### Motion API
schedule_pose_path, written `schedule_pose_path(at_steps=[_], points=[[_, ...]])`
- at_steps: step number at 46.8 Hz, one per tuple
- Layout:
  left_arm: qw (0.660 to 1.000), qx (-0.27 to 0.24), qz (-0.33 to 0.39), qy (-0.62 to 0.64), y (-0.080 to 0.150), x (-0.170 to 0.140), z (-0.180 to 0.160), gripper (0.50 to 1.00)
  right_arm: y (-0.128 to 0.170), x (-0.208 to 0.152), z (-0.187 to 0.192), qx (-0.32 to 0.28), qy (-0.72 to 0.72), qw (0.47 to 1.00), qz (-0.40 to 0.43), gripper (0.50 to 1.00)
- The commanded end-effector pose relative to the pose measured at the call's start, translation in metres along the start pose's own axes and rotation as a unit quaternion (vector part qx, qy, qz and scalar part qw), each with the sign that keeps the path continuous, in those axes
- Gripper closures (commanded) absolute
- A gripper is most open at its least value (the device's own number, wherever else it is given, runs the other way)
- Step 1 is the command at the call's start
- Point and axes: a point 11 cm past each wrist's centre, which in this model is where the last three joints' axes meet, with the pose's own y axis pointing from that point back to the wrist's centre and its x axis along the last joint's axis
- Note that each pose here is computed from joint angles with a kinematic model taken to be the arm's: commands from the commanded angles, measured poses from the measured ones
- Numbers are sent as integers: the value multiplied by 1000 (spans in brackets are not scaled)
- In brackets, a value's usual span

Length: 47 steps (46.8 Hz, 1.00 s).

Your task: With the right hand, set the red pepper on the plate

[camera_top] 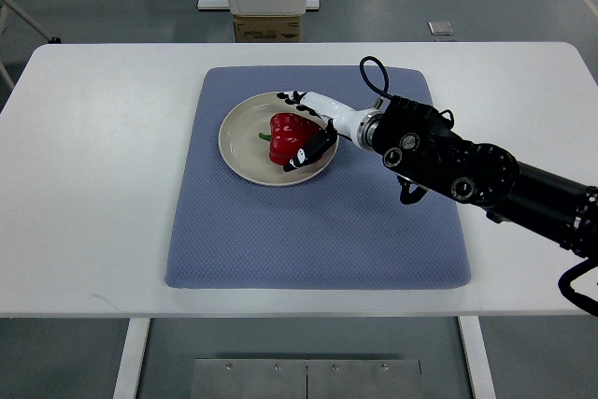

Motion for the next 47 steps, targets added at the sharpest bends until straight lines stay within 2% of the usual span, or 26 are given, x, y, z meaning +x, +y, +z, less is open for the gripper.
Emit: schedule_pose_path(at_steps=[1, 19, 31, 47], points=[[1000, 0, 0, 0, 0, 0, 0, 500, 0, 7, -6, 7, -13, 1000, 9, 500], [1000, 0, 0, 0, 0, 0, 0, 500, 3, 24, -21, 32, -92, 995, 26, 500], [1000, 0, 0, 0, 0, 0, 0, 500, 19, 68, -3, 32, -168, 982, 74, 500], [1000, 0, 0, 0, 0, 0, 0, 500, 40, 105, 30, 55, -316, 936, 142, 500]])
